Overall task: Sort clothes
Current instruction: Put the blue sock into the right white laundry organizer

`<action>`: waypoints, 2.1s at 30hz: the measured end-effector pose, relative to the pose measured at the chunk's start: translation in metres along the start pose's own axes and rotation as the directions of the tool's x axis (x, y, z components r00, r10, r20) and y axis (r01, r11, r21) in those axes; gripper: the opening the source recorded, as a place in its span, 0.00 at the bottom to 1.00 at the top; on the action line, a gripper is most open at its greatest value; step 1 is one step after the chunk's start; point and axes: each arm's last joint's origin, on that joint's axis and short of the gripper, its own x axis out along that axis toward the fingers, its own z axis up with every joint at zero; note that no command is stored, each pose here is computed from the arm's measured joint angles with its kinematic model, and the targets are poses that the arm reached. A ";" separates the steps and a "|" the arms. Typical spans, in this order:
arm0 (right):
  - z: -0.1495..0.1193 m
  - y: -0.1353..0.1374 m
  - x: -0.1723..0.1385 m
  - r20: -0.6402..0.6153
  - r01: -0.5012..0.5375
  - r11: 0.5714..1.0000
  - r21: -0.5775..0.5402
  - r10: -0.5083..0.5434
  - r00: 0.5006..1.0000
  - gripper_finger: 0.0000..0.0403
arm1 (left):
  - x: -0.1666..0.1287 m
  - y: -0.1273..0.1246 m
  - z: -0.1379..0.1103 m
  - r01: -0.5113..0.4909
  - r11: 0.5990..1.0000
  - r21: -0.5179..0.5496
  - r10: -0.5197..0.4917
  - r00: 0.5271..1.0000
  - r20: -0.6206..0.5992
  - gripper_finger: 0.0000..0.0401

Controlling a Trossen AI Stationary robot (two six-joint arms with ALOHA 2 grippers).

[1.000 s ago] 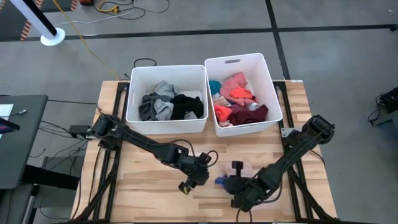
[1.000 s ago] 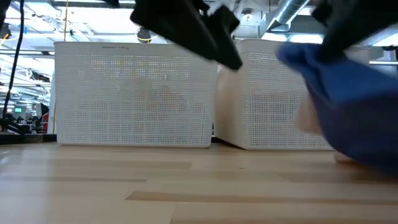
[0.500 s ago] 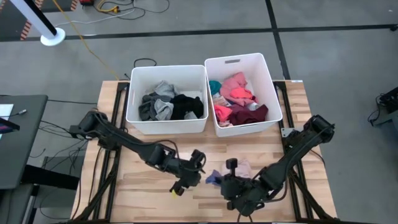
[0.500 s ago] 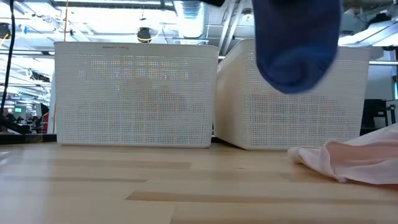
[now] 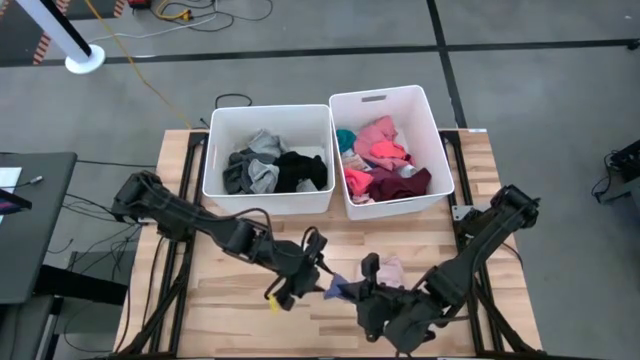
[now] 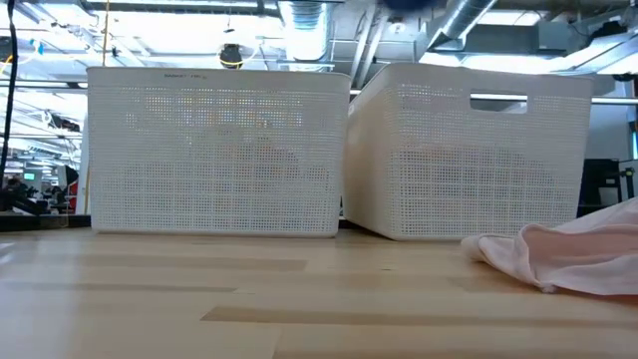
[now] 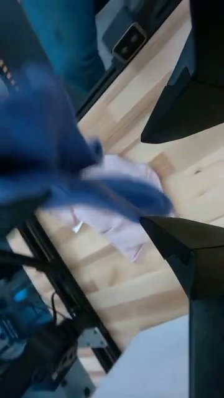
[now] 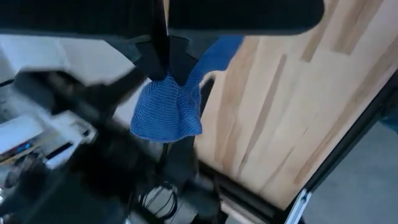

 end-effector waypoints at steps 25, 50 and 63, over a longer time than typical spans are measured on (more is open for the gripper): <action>0.020 -0.022 -0.002 0.048 0.109 0.989 -0.101 -0.105 0.993 0.01 | -0.001 0.026 0.012 0.110 0.994 0.027 -0.113 0.960 0.258 0.11; -0.018 -0.006 -0.026 -0.173 0.176 0.974 0.140 -0.151 0.973 0.46 | -0.075 0.089 0.010 -0.286 0.949 0.132 0.248 0.937 0.245 0.00; -0.043 0.027 -0.037 -0.199 0.117 0.955 0.272 -0.063 0.978 0.48 | -0.098 0.166 -0.008 -0.514 0.858 0.027 0.470 0.804 0.365 0.01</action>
